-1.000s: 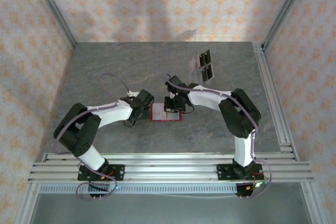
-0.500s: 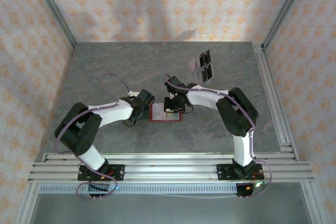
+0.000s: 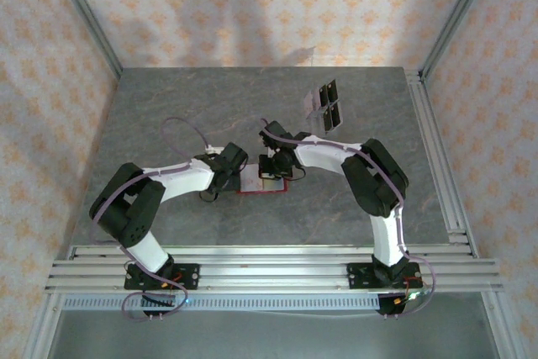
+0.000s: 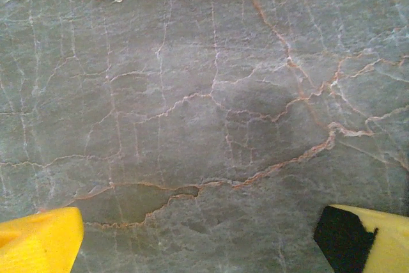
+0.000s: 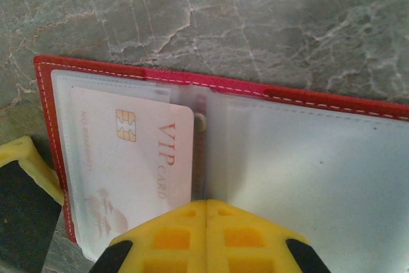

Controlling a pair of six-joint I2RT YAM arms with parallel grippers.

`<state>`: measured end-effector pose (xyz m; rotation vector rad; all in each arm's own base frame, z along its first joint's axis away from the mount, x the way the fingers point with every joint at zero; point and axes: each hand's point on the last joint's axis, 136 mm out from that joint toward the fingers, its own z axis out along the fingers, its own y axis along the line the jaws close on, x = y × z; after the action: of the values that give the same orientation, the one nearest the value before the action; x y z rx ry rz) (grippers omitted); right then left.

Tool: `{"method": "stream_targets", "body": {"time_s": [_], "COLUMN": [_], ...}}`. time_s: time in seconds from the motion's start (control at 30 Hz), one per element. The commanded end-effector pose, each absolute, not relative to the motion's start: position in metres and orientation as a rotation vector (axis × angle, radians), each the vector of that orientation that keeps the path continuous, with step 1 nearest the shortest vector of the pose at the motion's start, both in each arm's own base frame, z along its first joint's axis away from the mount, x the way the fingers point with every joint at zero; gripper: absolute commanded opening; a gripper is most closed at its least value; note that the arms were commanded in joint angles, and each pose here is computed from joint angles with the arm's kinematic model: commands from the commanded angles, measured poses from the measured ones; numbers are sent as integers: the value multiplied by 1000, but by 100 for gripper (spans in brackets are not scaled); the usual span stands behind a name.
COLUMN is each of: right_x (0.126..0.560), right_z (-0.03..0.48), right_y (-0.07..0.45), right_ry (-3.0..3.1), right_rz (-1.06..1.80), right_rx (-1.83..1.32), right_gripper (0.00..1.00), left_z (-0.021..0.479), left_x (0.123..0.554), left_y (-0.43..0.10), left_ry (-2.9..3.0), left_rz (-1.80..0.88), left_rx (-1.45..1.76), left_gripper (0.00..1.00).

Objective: Put the credit cards into the card holder

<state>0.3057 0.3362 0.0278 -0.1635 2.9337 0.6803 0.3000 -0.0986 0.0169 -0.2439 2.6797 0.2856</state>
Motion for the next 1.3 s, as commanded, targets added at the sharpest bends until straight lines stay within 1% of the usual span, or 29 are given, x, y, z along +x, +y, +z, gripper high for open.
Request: {"method": "stream_targets", "body": {"time_s": [0.0, 0.33, 0.53, 0.7, 0.9, 1.17, 1.27], "right_x": [301, 299, 302, 304, 298, 294, 296], "right_z": [26, 32, 44, 54, 47, 26, 26], "right_y": [349, 366, 356, 347, 329, 288, 274], "right_ry": [2945, 2935, 2903, 2883, 2895, 2940, 2943], "right_rz": [705, 787, 737, 717, 669, 550, 512], "right_rx": [-195, -198, -193, -180, -152, -94, -80], "right_gripper": [0, 0, 0, 8, 8, 7, 7], "left_z": [-5, -8, -3, 2, 4, 12, 19], "left_x": [297, 294, 293, 291, 285, 279, 278], "left_y": [-107, -117, -115, -114, -112, -115, -116], "left_ry": [2731, 2732, 2724, 2717, 2711, 2696, 2681], "left_rz": [259, 241, 248, 234, 211, 172, 155], "left_rx": [-220, -196, -210, -214, -227, -231, -233], "left_gripper": [100, 100, 100, 100, 100, 100, 100]}}
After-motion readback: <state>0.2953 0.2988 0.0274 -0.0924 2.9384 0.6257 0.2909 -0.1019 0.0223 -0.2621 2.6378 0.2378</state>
